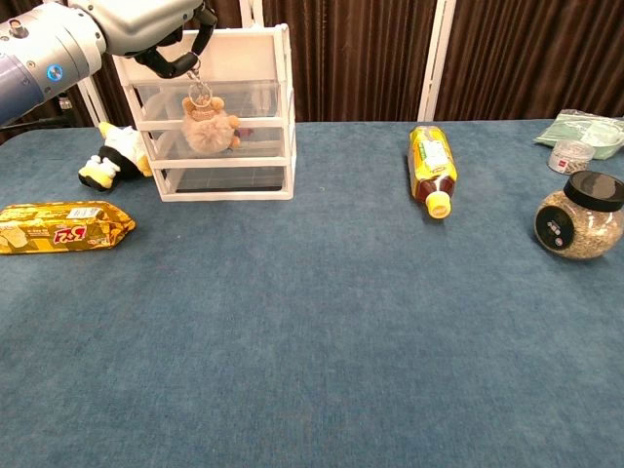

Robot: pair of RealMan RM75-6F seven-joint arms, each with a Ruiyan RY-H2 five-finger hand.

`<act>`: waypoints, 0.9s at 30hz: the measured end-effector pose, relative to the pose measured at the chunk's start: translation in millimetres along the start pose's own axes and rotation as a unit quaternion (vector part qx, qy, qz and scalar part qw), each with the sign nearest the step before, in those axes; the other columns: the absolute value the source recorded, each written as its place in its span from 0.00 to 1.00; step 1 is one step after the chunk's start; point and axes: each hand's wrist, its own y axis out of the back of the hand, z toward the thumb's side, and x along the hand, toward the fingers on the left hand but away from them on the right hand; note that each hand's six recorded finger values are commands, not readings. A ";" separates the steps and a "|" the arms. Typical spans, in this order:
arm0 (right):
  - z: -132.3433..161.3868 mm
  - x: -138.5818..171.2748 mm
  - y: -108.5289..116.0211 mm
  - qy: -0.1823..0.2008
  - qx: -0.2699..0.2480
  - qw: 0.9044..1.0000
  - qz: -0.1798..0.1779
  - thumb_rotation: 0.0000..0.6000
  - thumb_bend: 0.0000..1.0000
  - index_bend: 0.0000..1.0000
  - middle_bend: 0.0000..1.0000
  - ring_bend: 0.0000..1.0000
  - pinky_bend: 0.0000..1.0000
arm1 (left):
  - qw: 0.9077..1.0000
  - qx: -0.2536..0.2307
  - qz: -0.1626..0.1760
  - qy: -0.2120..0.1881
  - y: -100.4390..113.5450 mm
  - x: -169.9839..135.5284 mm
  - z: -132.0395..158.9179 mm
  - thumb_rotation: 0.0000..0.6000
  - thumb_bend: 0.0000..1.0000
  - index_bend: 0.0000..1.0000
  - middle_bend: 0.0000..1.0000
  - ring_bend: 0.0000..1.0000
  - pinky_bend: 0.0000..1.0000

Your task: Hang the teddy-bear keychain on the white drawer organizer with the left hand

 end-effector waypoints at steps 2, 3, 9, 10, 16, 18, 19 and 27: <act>0.0 0.0 -0.4 0.000 0.000 1.000 0.001 1.00 0.01 0.00 0.00 0.00 0.00 | 1.000 0.001 0.005 0.000 -1.3 -0.3 -1.9 1.00 0.45 0.53 1.00 0.92 0.80; 0.1 0.0 -0.5 0.000 0.000 1.000 0.001 1.00 0.01 0.00 0.00 0.00 0.00 | 1.000 0.002 0.008 0.000 -2.1 -0.5 -3.1 1.00 0.45 0.52 1.00 0.92 0.80; 0.7 0.0 -1.0 0.001 0.001 1.000 0.000 1.00 0.01 0.00 0.00 0.00 0.00 | 1.000 0.001 0.016 -0.004 -7.2 -0.3 -5.2 1.00 0.45 0.52 1.00 0.92 0.80; 0.6 0.0 -1.0 0.001 0.001 1.000 0.000 1.00 0.01 0.00 0.00 0.00 0.00 | 1.000 0.001 0.017 -0.005 -8.0 -0.1 -5.1 1.00 0.45 0.52 1.00 0.92 0.80; 0.2 -0.2 -0.8 0.001 0.001 1.000 -0.001 1.00 0.01 0.00 0.00 0.00 0.00 | 1.000 -0.004 0.020 -0.008 -12.2 0.7 -2.6 1.00 0.45 0.51 1.00 0.92 0.80; 0.2 -0.2 -0.8 0.001 0.001 1.000 -0.001 1.00 0.01 0.00 0.00 0.00 0.00 | 1.000 -0.007 0.021 -0.009 -13.5 0.7 -1.1 1.00 0.45 0.51 1.00 0.92 0.80; 0.2 -0.2 -0.7 0.001 0.000 1.000 -0.001 1.00 0.01 0.00 0.00 0.00 0.00 | 1.000 -0.008 0.021 -0.009 -14.1 0.7 -0.6 1.00 0.45 0.51 1.00 0.92 0.80; -0.3 -0.5 -0.5 0.001 0.001 1.000 -0.002 1.00 0.01 0.00 0.00 0.00 0.00 | 1.000 -0.005 0.021 -0.008 -18.1 -0.3 -1.4 1.00 0.45 0.51 1.00 0.92 0.80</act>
